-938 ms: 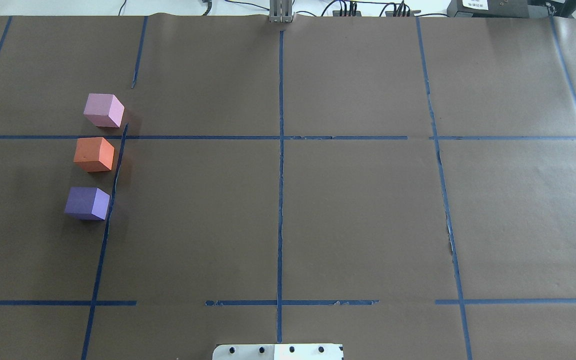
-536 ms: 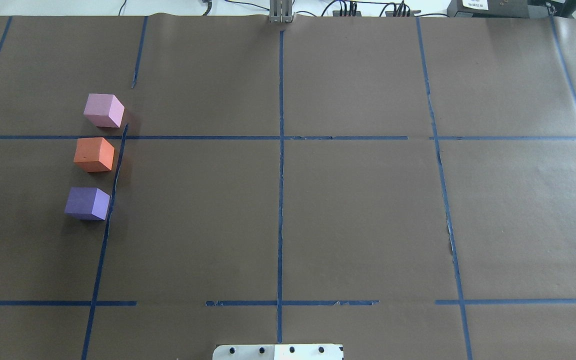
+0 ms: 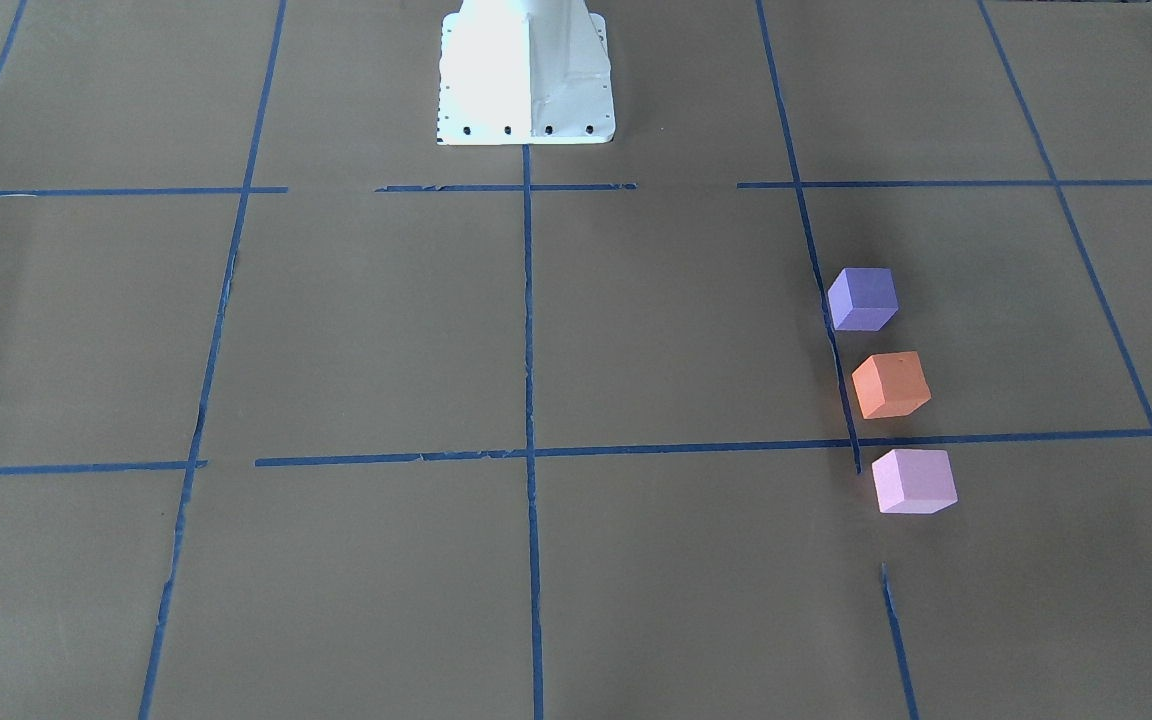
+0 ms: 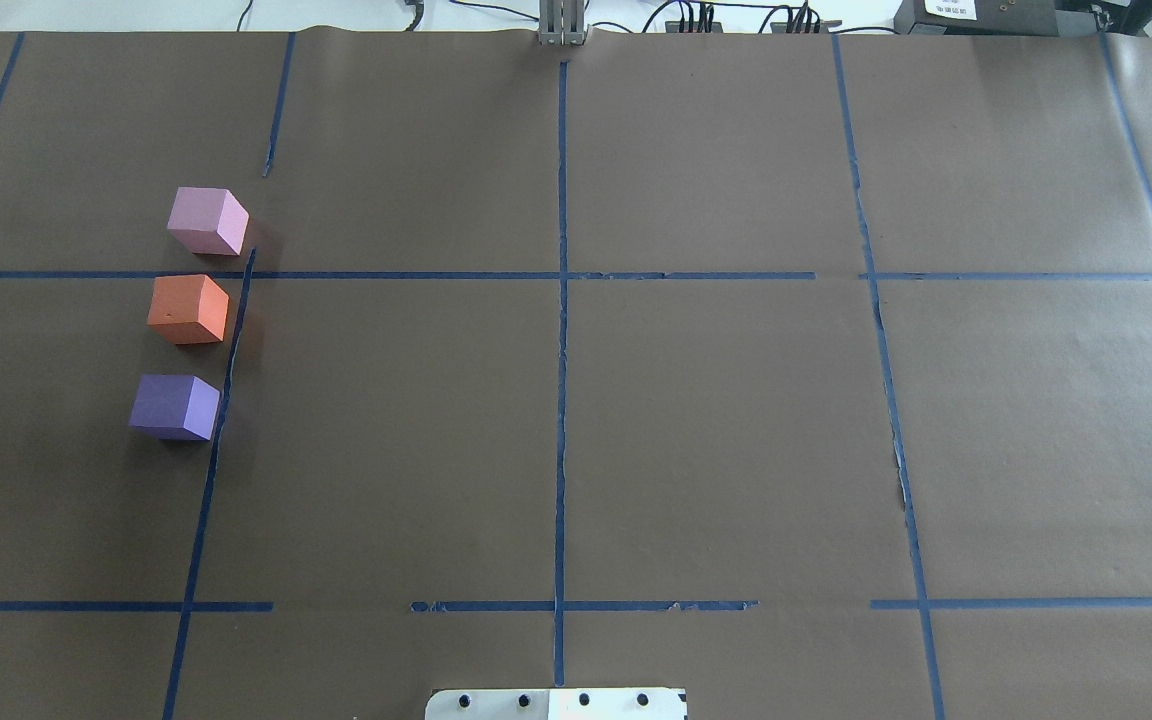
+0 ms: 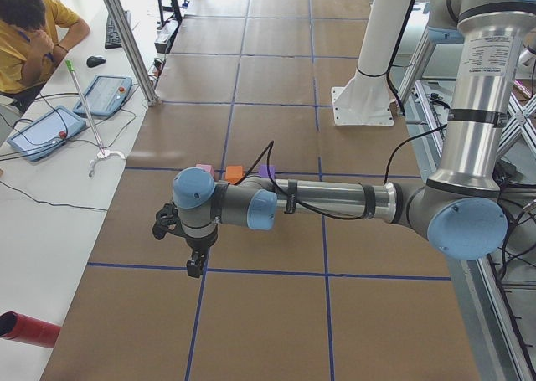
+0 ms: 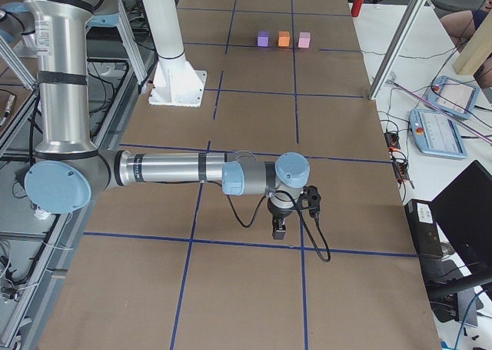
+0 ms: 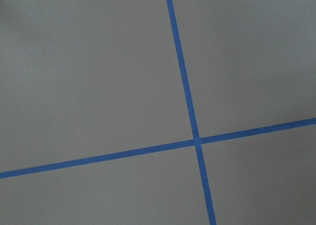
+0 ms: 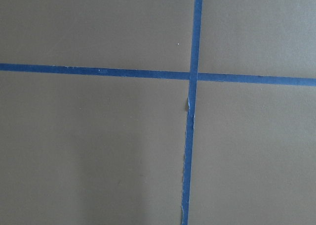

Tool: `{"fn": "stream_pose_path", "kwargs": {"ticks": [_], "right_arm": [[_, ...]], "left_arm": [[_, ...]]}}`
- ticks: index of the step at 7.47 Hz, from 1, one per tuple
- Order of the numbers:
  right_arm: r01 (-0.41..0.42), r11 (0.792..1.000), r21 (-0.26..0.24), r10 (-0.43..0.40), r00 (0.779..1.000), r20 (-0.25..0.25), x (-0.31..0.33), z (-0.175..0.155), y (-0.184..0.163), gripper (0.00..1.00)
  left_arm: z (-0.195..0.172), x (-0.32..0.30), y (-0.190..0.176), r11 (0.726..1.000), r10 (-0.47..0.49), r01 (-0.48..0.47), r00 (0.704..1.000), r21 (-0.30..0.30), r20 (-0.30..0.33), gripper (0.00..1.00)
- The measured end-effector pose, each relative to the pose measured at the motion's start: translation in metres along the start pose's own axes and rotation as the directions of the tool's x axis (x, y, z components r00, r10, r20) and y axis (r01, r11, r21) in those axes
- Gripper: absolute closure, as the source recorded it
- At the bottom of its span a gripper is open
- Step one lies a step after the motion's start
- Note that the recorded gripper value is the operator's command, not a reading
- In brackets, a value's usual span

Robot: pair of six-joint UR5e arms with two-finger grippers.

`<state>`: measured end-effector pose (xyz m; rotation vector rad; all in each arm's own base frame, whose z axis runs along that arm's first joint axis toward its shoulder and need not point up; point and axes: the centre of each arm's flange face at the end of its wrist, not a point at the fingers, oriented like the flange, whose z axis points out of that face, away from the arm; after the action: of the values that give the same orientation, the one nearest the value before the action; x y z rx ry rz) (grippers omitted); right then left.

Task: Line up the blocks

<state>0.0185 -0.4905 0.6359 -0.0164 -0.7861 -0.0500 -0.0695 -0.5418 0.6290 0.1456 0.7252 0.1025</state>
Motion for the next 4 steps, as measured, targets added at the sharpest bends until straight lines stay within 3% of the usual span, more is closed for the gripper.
{"fn": "stream_pose_path", "kwargs": {"ticks": [4], "right_arm": [[-0.001,1.000,-0.001,0.001,1.000,0.000,0.0001,0.0001,0.0001,0.00]], "left_arm": [[0.0008,0.0011,0.0027,0.999,-0.029,0.028,1.000,-0.025,-0.009,0.00]]}}
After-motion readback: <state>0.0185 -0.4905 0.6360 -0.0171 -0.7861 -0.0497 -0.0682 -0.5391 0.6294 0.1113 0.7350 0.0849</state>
